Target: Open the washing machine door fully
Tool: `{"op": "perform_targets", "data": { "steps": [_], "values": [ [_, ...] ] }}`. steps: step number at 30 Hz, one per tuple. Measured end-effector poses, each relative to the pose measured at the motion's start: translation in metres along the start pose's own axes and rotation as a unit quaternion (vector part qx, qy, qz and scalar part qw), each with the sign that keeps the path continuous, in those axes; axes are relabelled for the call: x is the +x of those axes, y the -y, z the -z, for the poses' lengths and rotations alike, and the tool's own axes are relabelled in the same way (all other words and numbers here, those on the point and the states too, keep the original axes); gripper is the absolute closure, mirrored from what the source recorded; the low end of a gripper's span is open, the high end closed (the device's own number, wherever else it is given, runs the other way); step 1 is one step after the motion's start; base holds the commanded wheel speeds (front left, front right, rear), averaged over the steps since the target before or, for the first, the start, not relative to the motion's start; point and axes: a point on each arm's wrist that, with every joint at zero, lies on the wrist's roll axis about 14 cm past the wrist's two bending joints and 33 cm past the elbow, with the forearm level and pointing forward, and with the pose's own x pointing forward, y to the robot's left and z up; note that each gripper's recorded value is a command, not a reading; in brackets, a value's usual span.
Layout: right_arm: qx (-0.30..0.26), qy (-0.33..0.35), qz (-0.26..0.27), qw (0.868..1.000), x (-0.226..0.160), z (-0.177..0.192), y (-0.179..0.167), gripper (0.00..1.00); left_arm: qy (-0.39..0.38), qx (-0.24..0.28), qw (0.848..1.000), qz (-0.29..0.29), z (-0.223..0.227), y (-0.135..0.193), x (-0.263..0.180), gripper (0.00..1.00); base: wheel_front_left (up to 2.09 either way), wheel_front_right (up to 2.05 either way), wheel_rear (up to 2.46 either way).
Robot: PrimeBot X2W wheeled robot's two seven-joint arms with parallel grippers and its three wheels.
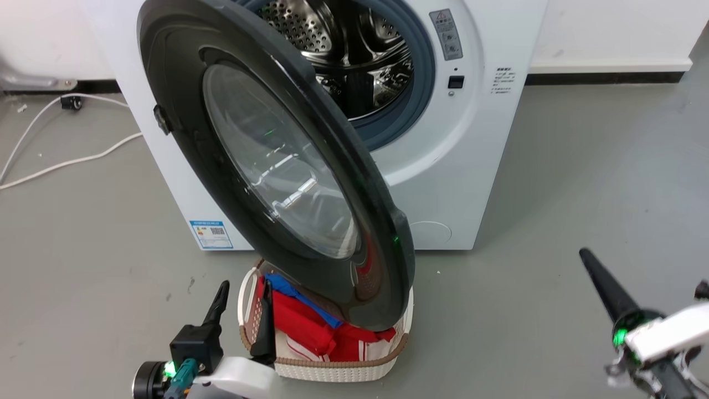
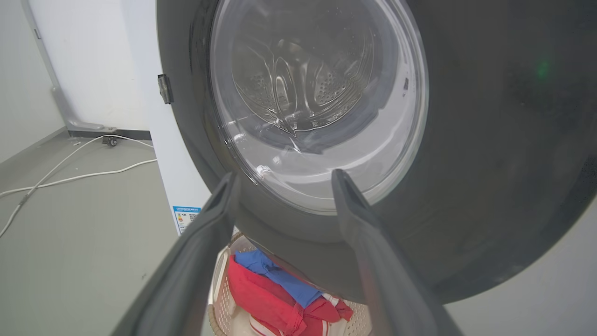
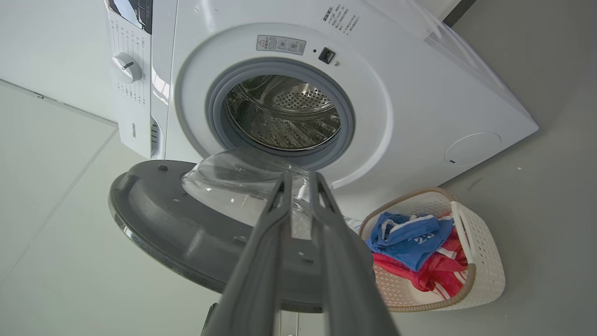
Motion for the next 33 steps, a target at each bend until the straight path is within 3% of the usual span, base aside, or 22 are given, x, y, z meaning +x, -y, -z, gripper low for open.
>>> {"op": "perform_targets", "data": {
  "steps": [6, 10, 16, 24, 29, 33],
  "values": [
    [-0.041, 0.017, 0.016, 0.999, -0.024, 0.009, 0.005, 0.0, -0.003, 0.002, 1.0, 0.001, 0.002, -0.002, -0.008, 0.0, 0.0, 0.0, 0.0],
    [-0.13, 0.047, 0.018, 0.99, -0.033, 0.003, 0.0, 0.0, -0.005, 0.003, 1.0, 0.001, 0.003, -0.003, -0.013, 0.0, 0.0, 0.0, 0.0],
    [-0.318, 0.097, 0.02, 0.943, -0.041, -0.017, -0.008, 0.0, -0.005, 0.006, 1.0, 0.002, 0.003, -0.004, -0.016, 0.0, 0.0, 0.0, 0.0],
    [-0.448, 0.1, 0.045, 0.887, -0.05, -0.023, 0.002, 0.0, -0.002, 0.013, 1.0, 0.003, 0.001, -0.008, -0.015, 0.0, 0.0, 0.0, 0.0],
    [-0.478, 0.085, 0.059, 0.872, -0.054, -0.017, 0.012, 0.0, -0.004, 0.015, 1.0, 0.002, 0.002, -0.01, -0.015, 0.0, 0.0, 0.0, 0.0],
    [-0.479, 0.077, 0.06, 0.873, -0.054, -0.008, 0.015, 0.0, -0.007, 0.021, 1.0, 0.001, 0.003, -0.011, -0.015, 0.0, 0.0, 0.0, 0.0]
  ]
}}
